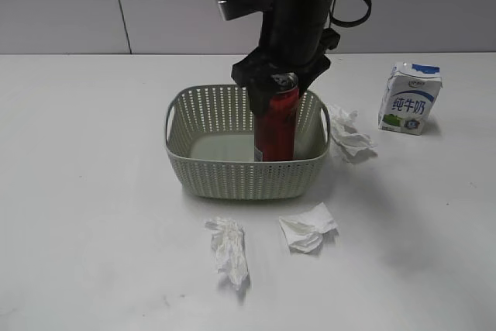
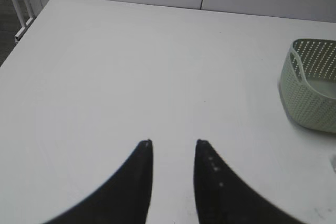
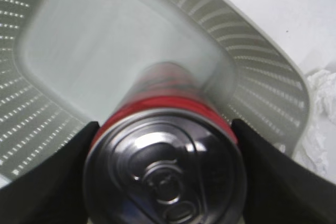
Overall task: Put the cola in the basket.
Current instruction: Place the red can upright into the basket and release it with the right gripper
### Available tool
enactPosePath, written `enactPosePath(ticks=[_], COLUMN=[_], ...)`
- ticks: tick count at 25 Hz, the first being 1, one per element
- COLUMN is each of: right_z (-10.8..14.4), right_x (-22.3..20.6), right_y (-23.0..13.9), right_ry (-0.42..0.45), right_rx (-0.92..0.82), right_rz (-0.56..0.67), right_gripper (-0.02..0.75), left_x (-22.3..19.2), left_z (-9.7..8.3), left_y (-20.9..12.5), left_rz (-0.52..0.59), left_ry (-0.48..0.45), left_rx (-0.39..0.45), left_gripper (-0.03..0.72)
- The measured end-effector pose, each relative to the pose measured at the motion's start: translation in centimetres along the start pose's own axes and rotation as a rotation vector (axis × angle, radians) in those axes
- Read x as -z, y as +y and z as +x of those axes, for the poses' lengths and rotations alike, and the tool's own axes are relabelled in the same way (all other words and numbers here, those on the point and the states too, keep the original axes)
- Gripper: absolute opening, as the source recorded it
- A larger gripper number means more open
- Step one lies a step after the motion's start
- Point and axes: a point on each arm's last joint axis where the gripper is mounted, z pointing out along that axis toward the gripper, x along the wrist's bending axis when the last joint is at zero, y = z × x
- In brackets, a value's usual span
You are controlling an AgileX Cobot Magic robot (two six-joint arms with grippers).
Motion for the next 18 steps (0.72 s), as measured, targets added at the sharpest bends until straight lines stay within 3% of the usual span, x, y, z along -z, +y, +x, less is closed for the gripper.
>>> enactPosePath(ticks=[8,11,18], right_z=[0.6,0.6,1.1], right_x=[0.0,0.4,5.9], right_y=[-0.1,-0.1,-0.4], right_ry=[0.053,0.058,0.059], right_rx=[-0.019,-0.02,-0.004], right_rz=[0.011,0.009,-0.111], right_gripper=[0.528,0.58,0.619], left_x=[0.0,0.0,0.0], left_z=[0.0,0.0,0.0], left_y=[0.0,0.0,0.0], left_rz=[0.0,0.0,0.0], left_ry=[0.0,0.0,0.0], left_rx=[0.0,0.0,0.0], left_gripper=[0.217,0.217,0.217])
